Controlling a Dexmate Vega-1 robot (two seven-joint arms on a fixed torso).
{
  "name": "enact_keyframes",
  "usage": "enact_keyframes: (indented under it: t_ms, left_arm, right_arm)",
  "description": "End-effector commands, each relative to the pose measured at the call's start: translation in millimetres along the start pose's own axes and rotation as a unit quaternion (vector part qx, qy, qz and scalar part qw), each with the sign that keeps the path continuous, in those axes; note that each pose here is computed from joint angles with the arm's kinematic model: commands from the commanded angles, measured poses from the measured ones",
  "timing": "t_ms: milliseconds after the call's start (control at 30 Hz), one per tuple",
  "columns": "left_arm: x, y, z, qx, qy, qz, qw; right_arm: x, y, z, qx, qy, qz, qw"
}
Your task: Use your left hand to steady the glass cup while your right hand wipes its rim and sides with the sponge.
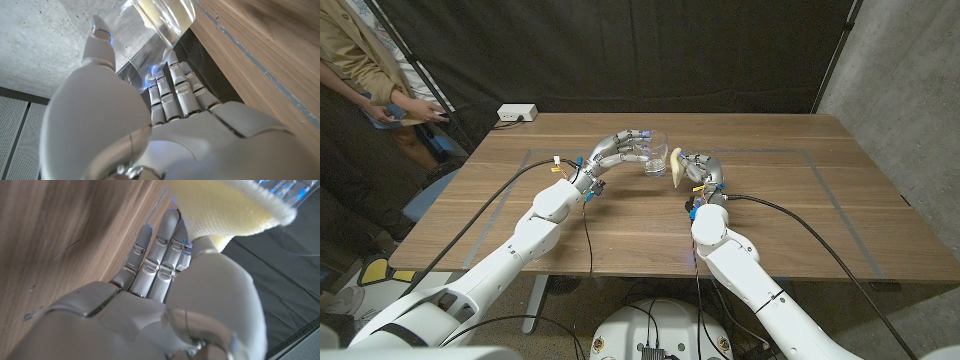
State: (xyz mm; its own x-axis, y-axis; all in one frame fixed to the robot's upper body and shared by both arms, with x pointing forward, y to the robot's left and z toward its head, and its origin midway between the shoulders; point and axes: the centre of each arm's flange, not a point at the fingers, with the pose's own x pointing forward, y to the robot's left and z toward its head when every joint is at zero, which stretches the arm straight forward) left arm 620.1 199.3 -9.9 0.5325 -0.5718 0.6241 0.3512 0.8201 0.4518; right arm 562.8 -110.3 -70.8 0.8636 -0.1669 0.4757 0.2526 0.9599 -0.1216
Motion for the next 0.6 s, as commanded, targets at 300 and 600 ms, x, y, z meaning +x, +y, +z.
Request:
enact_keyframes:
  t_ms: [300, 600]
  left_arm:
    - [0.2, -3.9, -2.7, 0.006, 0.008, 0.001, 1.000]
    - [-1.0, -8.2, -3.6, 0.010, 0.010, -0.001, 1.000]
  right_arm:
    - [-4.4, -2.3, 47.5, 0.049, -0.079, 0.022, 0.9954]
    - [0.1, 1.8, 70.4, 0.039, -0.126, 0.051, 0.9899]
